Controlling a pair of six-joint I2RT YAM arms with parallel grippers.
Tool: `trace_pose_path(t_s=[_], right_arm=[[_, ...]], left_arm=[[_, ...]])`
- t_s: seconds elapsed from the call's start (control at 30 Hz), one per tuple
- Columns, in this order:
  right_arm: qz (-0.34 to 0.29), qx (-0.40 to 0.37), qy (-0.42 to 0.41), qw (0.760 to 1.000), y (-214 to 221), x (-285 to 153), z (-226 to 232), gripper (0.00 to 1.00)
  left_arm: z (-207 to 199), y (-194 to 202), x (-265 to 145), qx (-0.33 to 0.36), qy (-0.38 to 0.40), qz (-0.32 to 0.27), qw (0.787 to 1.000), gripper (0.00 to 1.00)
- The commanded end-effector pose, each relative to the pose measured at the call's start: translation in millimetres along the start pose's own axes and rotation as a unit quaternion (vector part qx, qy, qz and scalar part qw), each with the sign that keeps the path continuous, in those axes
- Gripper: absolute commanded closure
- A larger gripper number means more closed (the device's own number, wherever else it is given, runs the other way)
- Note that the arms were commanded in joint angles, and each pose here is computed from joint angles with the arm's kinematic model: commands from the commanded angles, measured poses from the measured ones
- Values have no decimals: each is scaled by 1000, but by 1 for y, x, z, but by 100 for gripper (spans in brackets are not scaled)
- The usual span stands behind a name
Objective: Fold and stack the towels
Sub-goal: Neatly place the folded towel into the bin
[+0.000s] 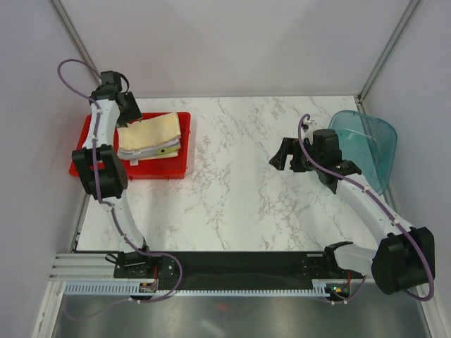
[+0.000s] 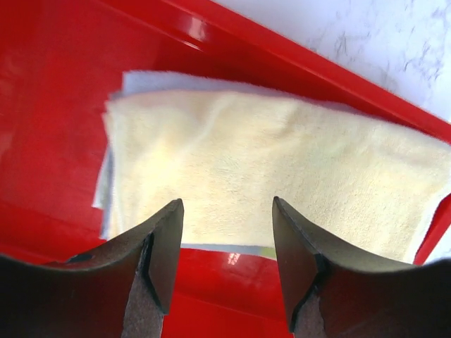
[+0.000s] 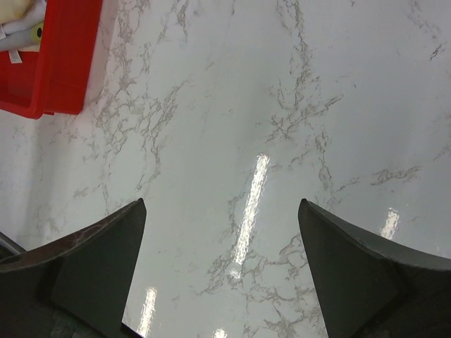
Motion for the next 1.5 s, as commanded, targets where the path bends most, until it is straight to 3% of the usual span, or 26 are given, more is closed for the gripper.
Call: trace_pose_path(t_s=[0.0, 0.1, 0.27, 0.5, 0.67, 0.73, 0.87, 0.97, 1.07, 1.1, 1.2, 1.3, 1.37, 1.47], right_arm=[[-36, -7, -16, 999, -19, -4, 7, 2], [-35, -6, -14, 999, -18, -4, 6, 2], [-37, -5, -14, 999, -19, -5, 7, 2], [-51, 7, -5, 999, -28, -15, 10, 2], [-61, 10, 40, 997, -33, -26, 4, 2], [-67, 6, 53, 996, -37, -32, 3, 2], [-92, 36, 105, 990, -57, -52, 2, 2], [-120, 38, 101, 987, -69, -67, 8, 2], [-159, 35, 109, 981, -77, -88, 12, 2], [-165, 32, 107, 980, -77, -93, 14, 2], [-190, 14, 94, 977, -77, -123, 24, 2], [-206, 6, 93, 974, -77, -138, 28, 2], [-215, 3, 86, 973, -74, -146, 31, 2], [-220, 6, 80, 972, -69, -151, 33, 2]], left_arm=[[3, 17, 30, -17, -25, 22, 999, 40], [24, 21, 45, -19, -78, 23, 997, 39], [39, 13, 48, -36, -91, 19, 995, 38], [18, 3, 15, -36, -21, 18, 999, 35], [-27, 8, -60, -11, 103, -5, 995, 22], [-40, 22, -79, 3, 155, 8, 988, 1], [-86, 64, -147, 66, 283, 3, 957, 0], [-126, 115, -210, 142, 400, -12, 905, 0], [-142, 156, -257, 196, 473, -26, 859, 0], [-139, 170, -259, 202, 479, -21, 854, 0], [-130, 189, -300, 204, 555, -42, 805, 0], [-117, 205, -307, 202, 575, -54, 791, 0], [-107, 203, -324, 196, 593, -96, 775, 0], [-96, 205, -328, 198, 591, -119, 773, 0]])
Point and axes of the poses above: each gripper's point midway between its finger pads, its own x axis out along the fingers, its own z axis along the line the jaws close on, y = z × x, the point moved 6 cm from there along -x, back along the fingers, and after that the axes turned 10 degrees about -x, right-handed, at the moved point
